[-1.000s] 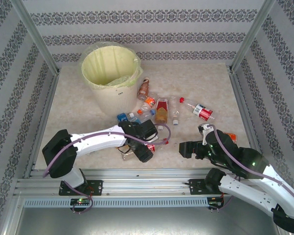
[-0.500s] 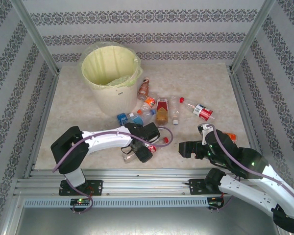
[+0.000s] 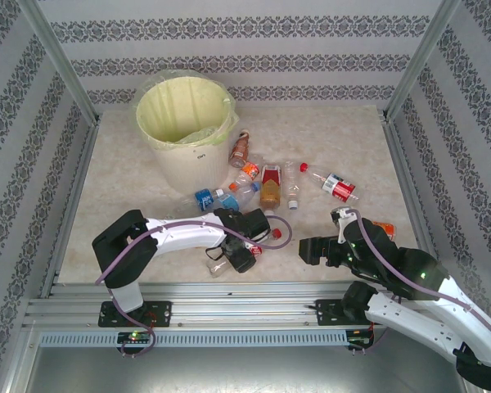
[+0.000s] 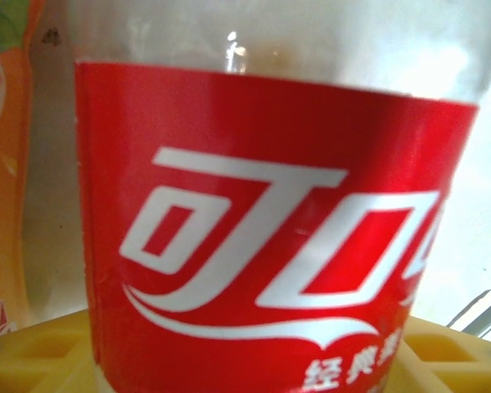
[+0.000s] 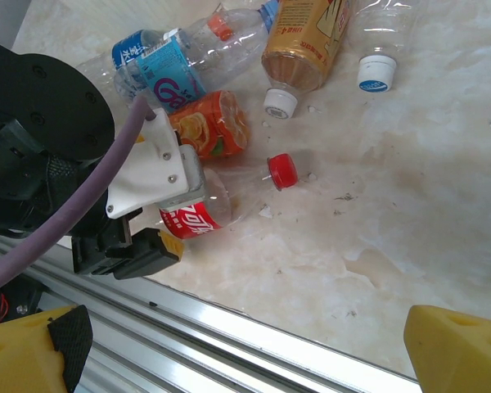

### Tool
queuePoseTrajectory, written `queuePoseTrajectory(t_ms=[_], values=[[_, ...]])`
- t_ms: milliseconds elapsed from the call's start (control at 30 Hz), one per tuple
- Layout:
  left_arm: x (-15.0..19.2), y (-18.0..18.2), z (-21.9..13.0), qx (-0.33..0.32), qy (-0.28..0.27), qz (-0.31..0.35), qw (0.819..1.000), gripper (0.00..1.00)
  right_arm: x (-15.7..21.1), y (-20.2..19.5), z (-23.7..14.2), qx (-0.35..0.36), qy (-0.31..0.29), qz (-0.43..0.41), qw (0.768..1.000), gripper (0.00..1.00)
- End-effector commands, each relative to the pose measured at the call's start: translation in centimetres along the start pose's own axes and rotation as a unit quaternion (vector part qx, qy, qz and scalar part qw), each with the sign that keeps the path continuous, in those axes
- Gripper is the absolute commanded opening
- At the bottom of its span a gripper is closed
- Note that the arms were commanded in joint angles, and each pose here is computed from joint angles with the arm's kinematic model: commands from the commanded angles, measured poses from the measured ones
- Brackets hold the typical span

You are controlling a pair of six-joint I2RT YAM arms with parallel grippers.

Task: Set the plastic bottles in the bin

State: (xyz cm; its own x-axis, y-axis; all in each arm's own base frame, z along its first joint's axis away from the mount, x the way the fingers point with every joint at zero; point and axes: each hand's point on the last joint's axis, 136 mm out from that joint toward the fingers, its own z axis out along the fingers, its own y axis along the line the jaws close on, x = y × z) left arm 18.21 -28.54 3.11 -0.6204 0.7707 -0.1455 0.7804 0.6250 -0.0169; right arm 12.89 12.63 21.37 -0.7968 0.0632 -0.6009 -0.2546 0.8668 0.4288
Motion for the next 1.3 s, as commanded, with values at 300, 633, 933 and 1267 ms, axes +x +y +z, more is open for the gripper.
queuePoseTrajectory(t_ms=[300,633,933,1267], values=[[-3.9,-1.8,-5.4,0.043,-0.09,-0.073,0.992,0.56,-3.8,1.9,-2.9,-0.042,-0.083,-0.006,0.996,0.98],[-11.2,-1.3,-13.9,0.108,-0.194,-0.171,0.96,0.56,-7.4,6.0,-7.1,-0.124,-0.139,-0.041,0.982,0.98],[-16.5,2.8,-23.6,0.164,-0.306,-0.221,0.911,0.57,-11.1,11.6,-8.7,-0.193,-0.151,-0.075,0.967,0.98],[-17.1,11.1,-34.1,0.203,-0.435,-0.267,0.836,0.57,-11.8,11.4,-7.5,-0.163,-0.149,-0.085,0.971,0.97]])
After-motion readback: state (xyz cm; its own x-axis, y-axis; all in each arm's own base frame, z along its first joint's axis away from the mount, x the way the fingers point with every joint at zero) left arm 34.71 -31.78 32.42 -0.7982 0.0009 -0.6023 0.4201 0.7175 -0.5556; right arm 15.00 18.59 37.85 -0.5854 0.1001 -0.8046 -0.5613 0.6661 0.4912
